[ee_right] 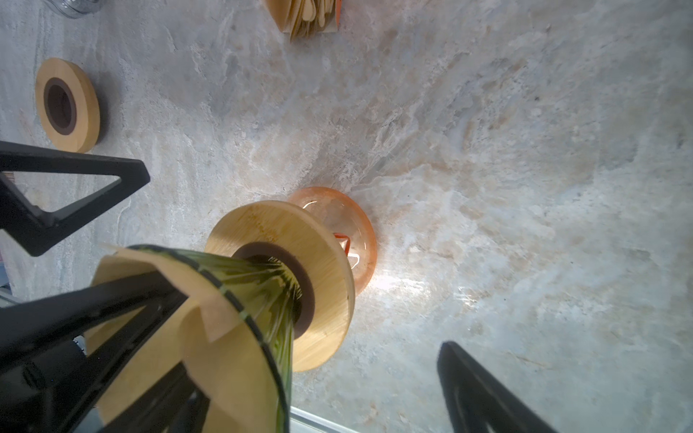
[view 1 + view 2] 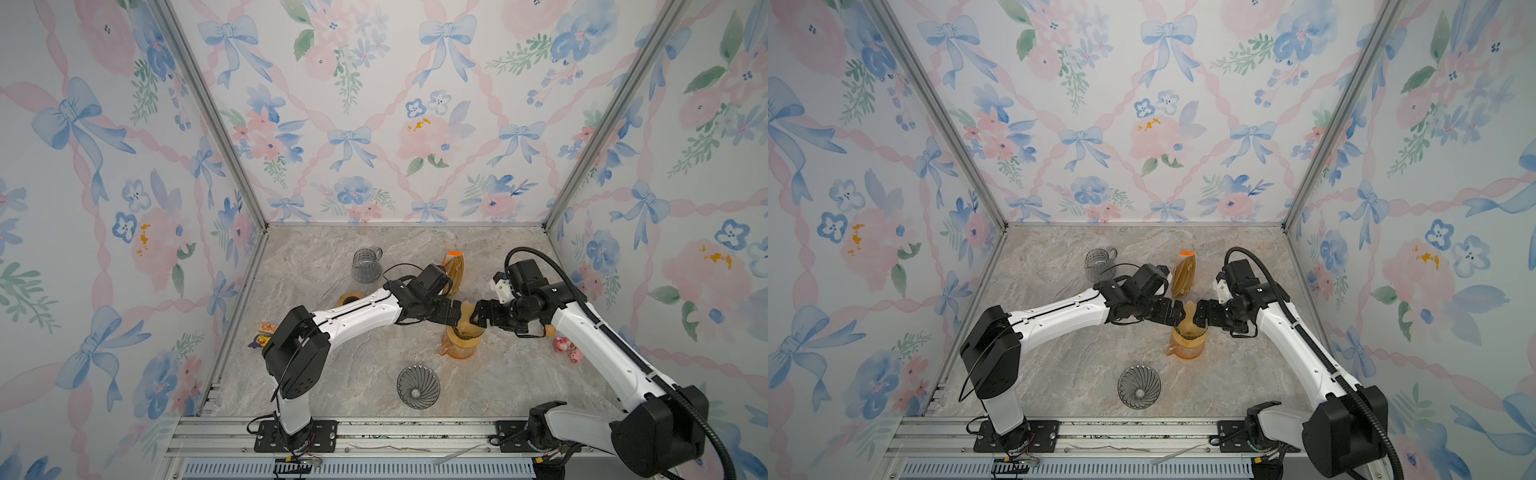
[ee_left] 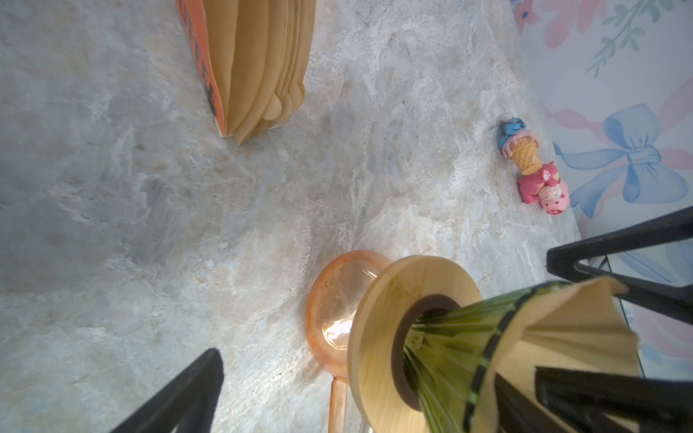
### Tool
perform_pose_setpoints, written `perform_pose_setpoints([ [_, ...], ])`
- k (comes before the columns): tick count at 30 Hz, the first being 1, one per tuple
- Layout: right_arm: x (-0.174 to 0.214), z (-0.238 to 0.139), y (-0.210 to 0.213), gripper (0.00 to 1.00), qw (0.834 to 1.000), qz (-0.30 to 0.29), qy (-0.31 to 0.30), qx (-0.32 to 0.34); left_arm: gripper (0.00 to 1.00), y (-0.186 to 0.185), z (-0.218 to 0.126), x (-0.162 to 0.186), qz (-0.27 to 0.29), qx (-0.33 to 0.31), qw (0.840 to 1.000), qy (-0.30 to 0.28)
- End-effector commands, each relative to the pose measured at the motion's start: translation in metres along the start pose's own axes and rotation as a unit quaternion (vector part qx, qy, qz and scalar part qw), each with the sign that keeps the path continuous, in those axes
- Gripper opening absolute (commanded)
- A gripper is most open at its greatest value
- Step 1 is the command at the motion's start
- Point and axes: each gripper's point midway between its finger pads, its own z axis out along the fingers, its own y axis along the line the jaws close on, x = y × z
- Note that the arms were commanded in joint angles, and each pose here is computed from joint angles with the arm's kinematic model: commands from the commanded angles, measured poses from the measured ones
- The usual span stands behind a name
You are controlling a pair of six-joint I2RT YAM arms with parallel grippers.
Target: Place the coffee filter in the dripper
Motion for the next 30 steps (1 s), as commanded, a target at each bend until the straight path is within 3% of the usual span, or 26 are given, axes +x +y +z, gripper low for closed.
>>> perform_pose_setpoints([
  [1, -0.003, 0.008, 0.001, 0.95, 1.0, -0.004, -0.002, 0.008, 0.98, -0.004, -0.011, -0.004, 0.0, 0.01, 1.0, -0.008],
  [12, 0.001, 0.03, -0.016, 0.95, 0.996, -0.017, 0.021, 0.081, 0.98, 0.0, -0.008, -0.003, -0.002, 0.004, 1.0, -0.005],
  [30, 0.006, 0.041, -0.017, 0.95, 0.997, -0.016, 0.037, 0.071, 0.98, -0.022, -0.03, -0.015, 0.02, 0.056, 0.998, -0.014],
])
